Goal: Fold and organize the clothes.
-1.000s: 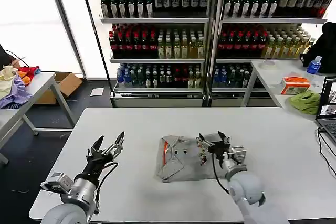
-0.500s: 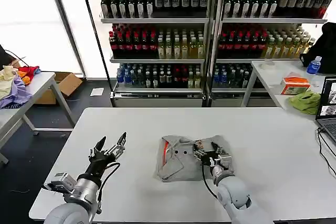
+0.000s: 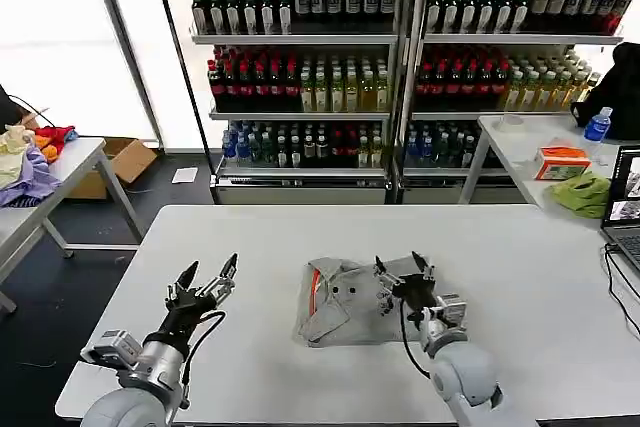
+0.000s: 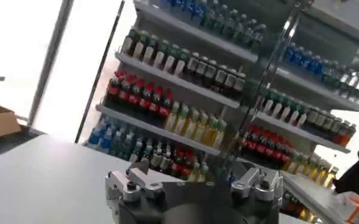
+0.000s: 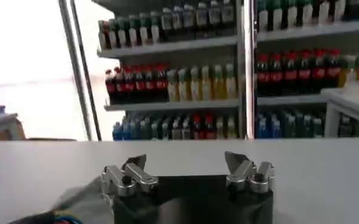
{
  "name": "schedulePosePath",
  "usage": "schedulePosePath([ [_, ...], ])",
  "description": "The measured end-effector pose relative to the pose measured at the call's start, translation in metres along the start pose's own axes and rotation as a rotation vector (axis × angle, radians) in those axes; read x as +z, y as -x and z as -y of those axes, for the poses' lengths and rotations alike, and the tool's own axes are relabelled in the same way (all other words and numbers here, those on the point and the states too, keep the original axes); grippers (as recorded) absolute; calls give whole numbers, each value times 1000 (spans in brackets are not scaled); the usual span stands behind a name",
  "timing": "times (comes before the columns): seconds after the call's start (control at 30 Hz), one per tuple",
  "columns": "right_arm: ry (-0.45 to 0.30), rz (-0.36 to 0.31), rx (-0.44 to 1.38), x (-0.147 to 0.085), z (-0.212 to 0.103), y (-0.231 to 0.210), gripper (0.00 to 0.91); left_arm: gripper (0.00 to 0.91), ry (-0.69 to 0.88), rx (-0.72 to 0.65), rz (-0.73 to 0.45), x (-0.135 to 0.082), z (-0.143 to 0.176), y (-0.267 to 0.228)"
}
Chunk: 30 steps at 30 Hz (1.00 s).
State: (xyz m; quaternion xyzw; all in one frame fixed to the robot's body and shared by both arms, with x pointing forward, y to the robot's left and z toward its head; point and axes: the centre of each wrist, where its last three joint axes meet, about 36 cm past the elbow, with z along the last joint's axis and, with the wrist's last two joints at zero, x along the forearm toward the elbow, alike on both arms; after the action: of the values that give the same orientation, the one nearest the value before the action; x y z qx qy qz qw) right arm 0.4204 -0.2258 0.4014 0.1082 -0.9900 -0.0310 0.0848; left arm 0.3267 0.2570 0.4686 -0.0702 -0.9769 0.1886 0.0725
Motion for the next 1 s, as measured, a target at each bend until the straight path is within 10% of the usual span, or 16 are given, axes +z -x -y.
schedulePosePath([
  [0.53, 8, 152, 136, 11, 120, -115, 907, 907, 84, -21, -3, 10, -19, -21],
  [1.0, -26, 168, 195, 22, 134, -148, 907, 907, 128, -48, 5, 19, -29, -39],
])
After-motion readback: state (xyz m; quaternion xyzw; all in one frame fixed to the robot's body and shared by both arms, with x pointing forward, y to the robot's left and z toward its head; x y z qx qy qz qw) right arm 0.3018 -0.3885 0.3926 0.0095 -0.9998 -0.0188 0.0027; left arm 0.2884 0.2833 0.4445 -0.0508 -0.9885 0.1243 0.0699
